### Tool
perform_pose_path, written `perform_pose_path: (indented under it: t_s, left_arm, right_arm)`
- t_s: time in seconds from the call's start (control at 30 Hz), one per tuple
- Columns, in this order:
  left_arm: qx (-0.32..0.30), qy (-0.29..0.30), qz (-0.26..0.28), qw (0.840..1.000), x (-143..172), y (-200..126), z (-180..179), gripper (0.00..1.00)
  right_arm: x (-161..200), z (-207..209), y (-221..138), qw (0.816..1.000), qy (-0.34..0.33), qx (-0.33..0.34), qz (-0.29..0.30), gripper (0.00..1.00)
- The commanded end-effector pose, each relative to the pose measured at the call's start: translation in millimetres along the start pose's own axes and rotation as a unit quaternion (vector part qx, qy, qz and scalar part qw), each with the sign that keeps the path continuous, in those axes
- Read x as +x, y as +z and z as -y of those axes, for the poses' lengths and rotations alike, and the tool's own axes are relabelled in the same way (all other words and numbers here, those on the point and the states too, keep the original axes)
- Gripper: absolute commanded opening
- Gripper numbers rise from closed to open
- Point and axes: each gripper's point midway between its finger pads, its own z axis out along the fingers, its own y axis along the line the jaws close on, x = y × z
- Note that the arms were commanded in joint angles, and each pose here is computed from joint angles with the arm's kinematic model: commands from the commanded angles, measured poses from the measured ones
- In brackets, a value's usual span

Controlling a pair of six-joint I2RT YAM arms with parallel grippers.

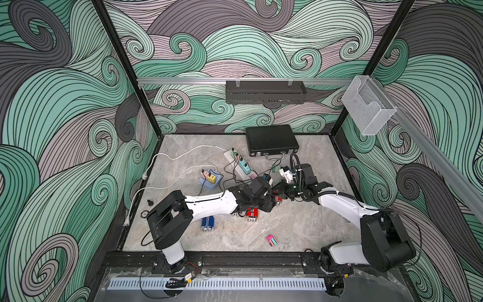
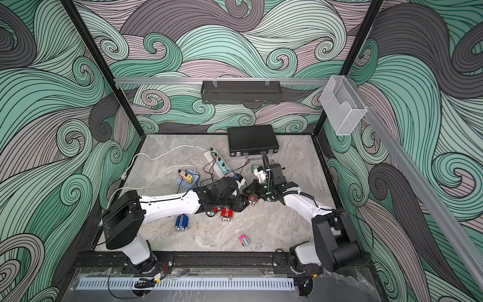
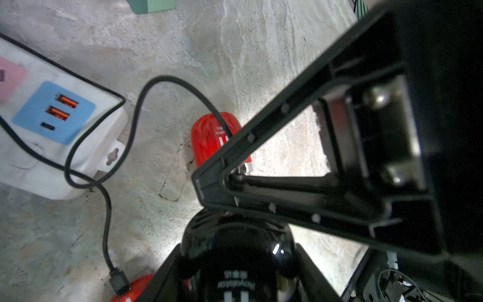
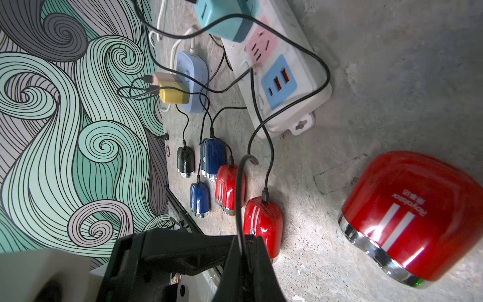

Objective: Unplug the electric shaver
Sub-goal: Remove the charging cable from the electric shaver.

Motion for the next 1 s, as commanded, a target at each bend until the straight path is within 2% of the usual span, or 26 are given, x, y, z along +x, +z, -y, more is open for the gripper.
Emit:
perform_pose_path:
  t_s: [0.0,0.53,0.97]
  left_arm:
    - [-0.011,-0.010,-0.006,1.000,-1.3,-4.0,-3.4,0.24]
    - [-0.016,-0.008,-0.031,0.999,5.5,7.1,3.2,0.24]
    - [-0.088,0.008,-0.085,0.992,28.5,28.1,-0.9,0.25]
  right_arm:
    - [-22.4,-9.8,-9.1,0.999,-0.011,-0.012,0.028,0.05]
    - [-39.0,0.0,-19.0,0.999,-0.010,0.022,0.049,0.05]
    - [-76.9,43.0,-43.9,0.992,0.070,0.052,0.093,0.06]
